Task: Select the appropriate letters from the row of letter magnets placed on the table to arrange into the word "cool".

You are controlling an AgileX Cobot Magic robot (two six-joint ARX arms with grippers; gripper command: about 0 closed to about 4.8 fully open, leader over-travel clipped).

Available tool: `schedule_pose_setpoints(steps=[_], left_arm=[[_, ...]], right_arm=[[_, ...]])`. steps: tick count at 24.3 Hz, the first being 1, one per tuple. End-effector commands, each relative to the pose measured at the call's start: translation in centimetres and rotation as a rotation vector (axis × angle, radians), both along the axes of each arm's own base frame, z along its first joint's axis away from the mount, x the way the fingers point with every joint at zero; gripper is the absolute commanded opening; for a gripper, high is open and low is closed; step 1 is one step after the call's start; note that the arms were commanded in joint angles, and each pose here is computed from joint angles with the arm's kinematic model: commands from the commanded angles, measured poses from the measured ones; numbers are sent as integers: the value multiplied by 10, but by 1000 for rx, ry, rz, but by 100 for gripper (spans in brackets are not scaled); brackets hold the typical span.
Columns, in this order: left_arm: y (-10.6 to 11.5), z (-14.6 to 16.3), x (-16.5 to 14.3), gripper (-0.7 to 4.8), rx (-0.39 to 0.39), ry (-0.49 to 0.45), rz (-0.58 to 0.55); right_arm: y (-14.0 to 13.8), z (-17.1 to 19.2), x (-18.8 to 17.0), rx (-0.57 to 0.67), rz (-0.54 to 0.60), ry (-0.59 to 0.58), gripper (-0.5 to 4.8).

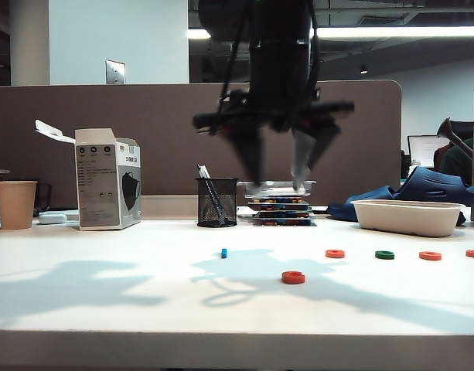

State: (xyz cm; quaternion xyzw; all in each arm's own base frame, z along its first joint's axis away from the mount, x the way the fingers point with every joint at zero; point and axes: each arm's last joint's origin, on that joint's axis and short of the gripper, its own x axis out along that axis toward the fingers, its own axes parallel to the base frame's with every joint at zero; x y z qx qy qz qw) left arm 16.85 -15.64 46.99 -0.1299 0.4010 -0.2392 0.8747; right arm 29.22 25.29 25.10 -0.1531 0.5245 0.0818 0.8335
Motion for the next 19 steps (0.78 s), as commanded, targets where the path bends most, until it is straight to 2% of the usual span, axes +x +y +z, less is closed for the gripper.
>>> schedule_pose_setpoints(steps=[1,4,8,15,19], left_arm=[[1,2,0,-4,-10,-12,0],[1,2,0,-4,-10,-12,0],[1,2,0,-4,-10,-12,0],[1,2,0,-4,-10,-12,0],[1,2,0,-4,-10,-12,0]], right_arm=[[-15,10,16,-94,44,-72,-6],[-32,8,33,-17,36,-44,-6],[-74,4,63,170,-27,44,-6],[-121,-6,82,378,-82,198,-6],[-125,-23,86,377,-95,276,-6]])
